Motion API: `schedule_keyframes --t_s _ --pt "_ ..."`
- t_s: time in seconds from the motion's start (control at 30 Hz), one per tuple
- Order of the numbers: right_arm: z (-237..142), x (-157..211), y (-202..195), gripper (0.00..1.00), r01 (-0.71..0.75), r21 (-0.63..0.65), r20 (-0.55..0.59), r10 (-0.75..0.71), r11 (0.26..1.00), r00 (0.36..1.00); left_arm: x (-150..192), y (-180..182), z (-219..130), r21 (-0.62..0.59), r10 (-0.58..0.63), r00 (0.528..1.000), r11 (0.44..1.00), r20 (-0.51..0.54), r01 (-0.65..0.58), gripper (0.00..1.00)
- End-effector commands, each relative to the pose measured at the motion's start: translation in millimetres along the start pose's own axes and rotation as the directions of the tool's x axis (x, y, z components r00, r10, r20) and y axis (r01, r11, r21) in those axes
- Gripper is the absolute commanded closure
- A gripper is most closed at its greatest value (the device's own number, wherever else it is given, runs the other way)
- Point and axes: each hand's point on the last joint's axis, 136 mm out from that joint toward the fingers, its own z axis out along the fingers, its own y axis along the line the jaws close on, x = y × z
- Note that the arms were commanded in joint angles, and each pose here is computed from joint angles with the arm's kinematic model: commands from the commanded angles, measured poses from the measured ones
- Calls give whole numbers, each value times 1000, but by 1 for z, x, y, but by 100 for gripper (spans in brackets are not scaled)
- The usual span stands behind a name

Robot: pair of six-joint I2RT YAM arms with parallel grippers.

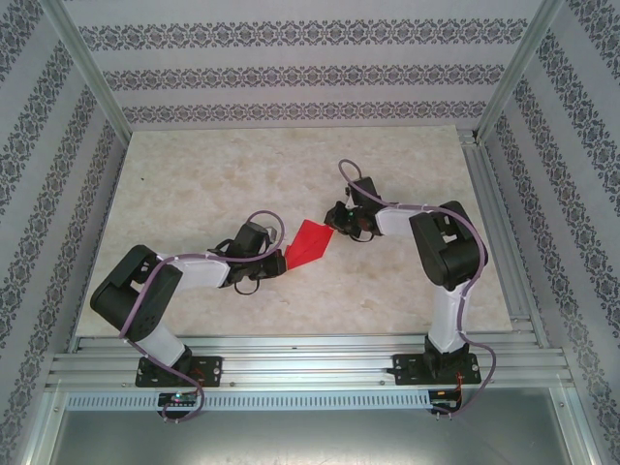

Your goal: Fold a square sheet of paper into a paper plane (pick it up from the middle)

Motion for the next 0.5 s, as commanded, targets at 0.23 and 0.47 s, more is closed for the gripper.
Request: schedule_keyframes --t_s 0.23,0.47 --pt "-67 2 19 60 100 16 129 -102 995 986 -19 -24 -34 22 25 999 999 35 -26 67" --pt "-55 49 45 47 44 -112 60 -38 993 997 -44 -16 -41 -22 39 993 999 114 -37 50"
